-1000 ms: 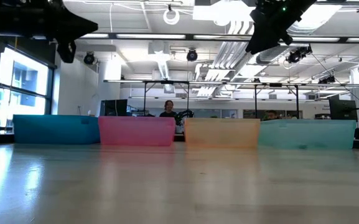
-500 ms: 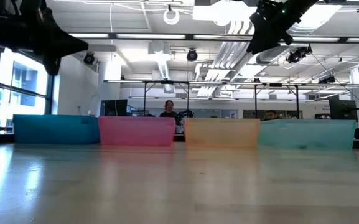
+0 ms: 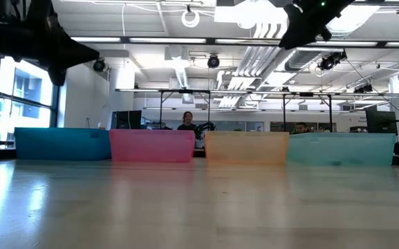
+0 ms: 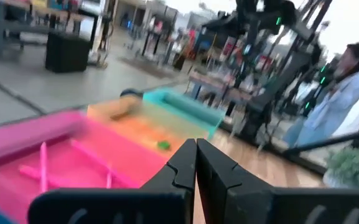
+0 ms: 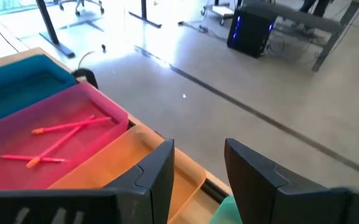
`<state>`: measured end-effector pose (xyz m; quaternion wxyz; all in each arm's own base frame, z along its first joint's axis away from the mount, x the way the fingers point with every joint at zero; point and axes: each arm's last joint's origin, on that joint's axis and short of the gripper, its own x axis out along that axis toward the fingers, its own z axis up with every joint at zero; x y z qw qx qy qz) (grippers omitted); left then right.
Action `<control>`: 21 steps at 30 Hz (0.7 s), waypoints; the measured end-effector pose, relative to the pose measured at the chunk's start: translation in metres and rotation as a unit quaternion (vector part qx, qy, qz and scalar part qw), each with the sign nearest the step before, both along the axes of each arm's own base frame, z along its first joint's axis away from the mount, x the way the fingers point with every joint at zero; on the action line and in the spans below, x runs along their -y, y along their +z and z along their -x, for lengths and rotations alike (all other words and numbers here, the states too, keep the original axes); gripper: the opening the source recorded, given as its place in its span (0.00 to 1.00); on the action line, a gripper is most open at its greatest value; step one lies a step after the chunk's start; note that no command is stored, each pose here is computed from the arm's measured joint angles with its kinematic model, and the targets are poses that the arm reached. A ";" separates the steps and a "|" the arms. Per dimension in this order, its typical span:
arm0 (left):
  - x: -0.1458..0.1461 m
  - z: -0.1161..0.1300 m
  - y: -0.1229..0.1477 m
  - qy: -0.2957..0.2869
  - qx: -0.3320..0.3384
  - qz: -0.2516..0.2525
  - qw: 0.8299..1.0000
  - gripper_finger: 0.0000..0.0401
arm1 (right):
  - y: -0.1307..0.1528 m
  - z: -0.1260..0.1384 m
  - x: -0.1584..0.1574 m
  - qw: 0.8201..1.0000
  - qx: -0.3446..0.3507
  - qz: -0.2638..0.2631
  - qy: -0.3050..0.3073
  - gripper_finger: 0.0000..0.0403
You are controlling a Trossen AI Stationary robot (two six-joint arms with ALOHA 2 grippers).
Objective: Sort crayons/erasers/pens/pencils in bins
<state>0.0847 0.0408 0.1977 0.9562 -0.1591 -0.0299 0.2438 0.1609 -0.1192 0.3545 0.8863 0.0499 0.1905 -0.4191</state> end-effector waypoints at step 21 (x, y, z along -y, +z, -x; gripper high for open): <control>-0.003 -0.007 -0.025 -0.014 0.021 -0.034 0.999 0.00 | -0.006 0.068 -0.057 0.998 0.054 -0.030 0.031 0.33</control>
